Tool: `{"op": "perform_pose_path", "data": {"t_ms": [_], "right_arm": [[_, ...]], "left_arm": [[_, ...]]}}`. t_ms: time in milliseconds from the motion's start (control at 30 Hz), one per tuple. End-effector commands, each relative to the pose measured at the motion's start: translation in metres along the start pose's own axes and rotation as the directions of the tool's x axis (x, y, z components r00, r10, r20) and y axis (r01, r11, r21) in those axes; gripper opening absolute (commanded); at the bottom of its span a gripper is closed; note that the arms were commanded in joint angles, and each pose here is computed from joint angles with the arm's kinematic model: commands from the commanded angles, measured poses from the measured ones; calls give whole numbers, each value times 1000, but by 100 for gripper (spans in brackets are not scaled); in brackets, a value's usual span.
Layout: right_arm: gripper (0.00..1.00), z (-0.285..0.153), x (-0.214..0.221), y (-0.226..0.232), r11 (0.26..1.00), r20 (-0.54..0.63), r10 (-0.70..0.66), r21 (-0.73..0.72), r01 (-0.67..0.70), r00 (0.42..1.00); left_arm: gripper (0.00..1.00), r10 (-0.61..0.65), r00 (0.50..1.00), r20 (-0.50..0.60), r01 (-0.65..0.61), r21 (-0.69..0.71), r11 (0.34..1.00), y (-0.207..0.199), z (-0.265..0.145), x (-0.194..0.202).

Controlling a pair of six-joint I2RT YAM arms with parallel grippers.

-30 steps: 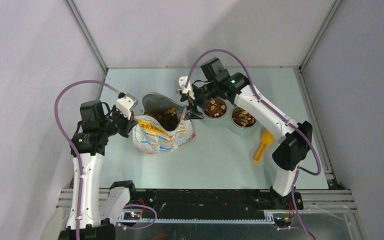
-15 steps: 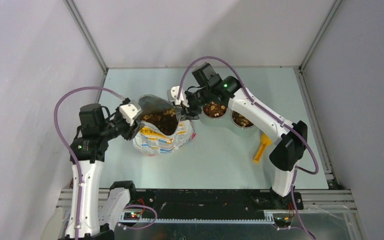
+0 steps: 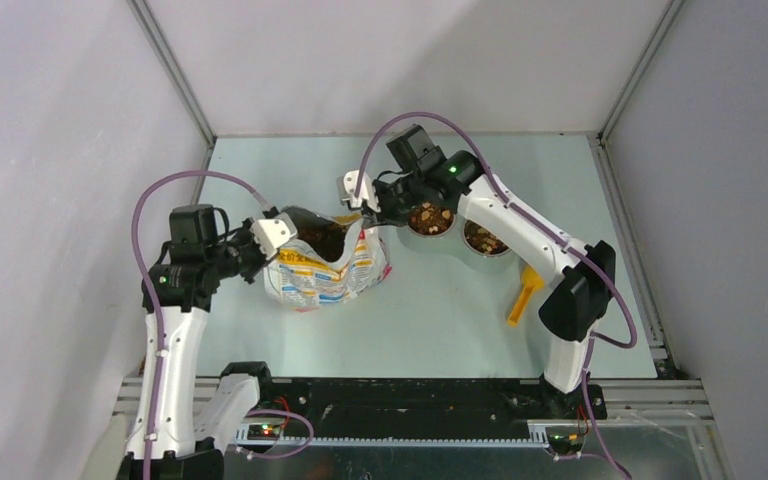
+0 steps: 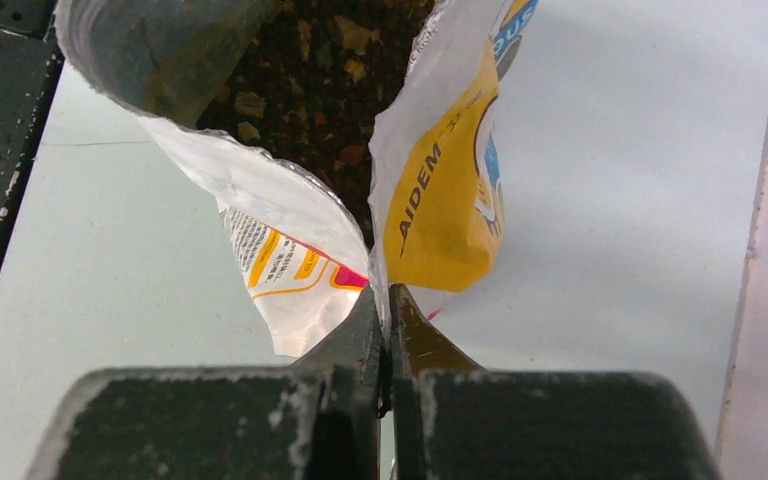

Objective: Serve the pet food

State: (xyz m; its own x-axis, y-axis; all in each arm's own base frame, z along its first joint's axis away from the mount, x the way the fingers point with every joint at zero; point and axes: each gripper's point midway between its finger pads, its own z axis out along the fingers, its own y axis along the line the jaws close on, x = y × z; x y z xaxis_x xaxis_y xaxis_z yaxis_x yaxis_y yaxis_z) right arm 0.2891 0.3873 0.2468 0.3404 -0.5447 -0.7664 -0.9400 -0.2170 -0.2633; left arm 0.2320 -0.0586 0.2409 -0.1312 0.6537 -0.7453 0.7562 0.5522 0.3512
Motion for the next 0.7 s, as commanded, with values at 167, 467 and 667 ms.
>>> {"op": "perform_pose_path", "data": {"t_ms": [167, 467, 667], "right_arm": [[0, -89, -14, -26, 984, 147, 119, 115, -137, 982], [0, -128, 1, -20, 955, 189, 227, 149, -257, 955], [0, -132, 8, 9, 944, 171, 285, 124, -307, 943]], "left_arm": [[0, 152, 985, -77, -160, -111, 981, 40, -41, -5], [0, 48, 998, -41, -46, 31, 998, 31, -49, -11], [0, 8, 999, 52, -16, 165, 986, 5, -39, -32]]}}
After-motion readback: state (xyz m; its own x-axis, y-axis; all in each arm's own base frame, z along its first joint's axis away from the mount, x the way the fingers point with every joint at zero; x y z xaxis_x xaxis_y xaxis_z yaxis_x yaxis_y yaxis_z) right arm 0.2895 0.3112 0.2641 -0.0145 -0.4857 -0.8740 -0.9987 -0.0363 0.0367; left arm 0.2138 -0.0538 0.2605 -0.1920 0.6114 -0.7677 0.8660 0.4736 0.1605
